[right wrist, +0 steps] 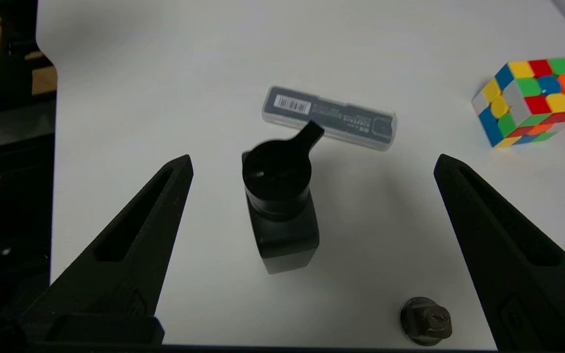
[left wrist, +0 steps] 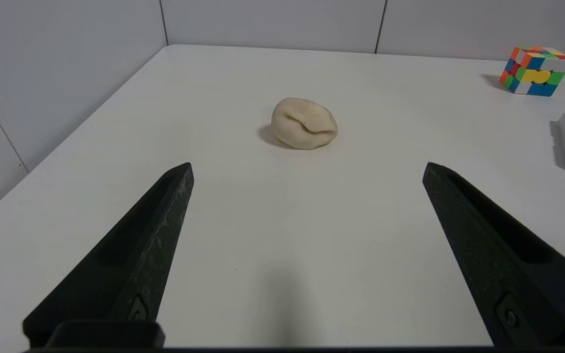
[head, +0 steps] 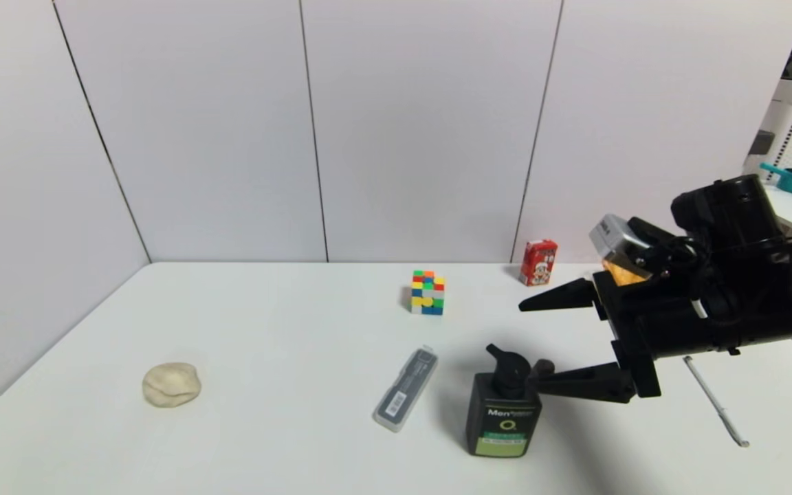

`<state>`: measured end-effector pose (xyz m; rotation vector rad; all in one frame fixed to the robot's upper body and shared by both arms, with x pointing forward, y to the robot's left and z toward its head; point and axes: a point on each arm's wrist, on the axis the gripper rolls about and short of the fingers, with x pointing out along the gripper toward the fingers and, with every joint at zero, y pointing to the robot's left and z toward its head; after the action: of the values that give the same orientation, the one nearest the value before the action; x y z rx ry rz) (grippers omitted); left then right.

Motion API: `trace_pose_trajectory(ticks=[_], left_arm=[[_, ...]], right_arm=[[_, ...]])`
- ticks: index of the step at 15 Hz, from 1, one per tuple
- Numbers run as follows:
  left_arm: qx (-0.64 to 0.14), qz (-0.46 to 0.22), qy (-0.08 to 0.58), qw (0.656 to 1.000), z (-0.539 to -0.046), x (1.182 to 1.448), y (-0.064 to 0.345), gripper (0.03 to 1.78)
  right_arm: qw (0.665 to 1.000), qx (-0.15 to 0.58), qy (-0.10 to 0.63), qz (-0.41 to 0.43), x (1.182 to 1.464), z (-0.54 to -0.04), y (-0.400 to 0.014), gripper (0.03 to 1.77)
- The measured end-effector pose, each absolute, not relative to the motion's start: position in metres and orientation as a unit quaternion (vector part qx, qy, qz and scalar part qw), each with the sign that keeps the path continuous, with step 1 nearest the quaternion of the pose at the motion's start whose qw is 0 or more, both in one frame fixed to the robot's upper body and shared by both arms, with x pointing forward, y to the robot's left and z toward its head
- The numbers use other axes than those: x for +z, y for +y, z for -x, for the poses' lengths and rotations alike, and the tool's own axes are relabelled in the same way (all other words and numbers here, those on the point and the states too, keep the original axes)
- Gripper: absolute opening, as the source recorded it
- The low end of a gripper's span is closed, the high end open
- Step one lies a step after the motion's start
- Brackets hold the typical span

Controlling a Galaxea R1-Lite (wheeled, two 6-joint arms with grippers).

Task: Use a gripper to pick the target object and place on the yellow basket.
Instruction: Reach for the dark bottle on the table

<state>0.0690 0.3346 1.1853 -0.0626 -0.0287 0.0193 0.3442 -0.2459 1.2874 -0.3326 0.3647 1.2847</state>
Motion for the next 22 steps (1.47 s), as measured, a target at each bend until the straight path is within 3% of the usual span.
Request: trace_pose_trajectory(ticks=[6, 22], left_arm=[[0.010, 0.031, -0.014, 0.999, -0.069, 1.185, 0.335, 1.69], [0.010, 0.031, -0.014, 0.999, -0.069, 1.185, 0.335, 1.69]], right_arm=[[0.752, 0.607, 0.194, 0.167, 1.257, -0.345, -0.245, 1.70], [0.717, 0.637, 0.225, 0.172, 1.220, -0.357, -0.227, 1.70]])
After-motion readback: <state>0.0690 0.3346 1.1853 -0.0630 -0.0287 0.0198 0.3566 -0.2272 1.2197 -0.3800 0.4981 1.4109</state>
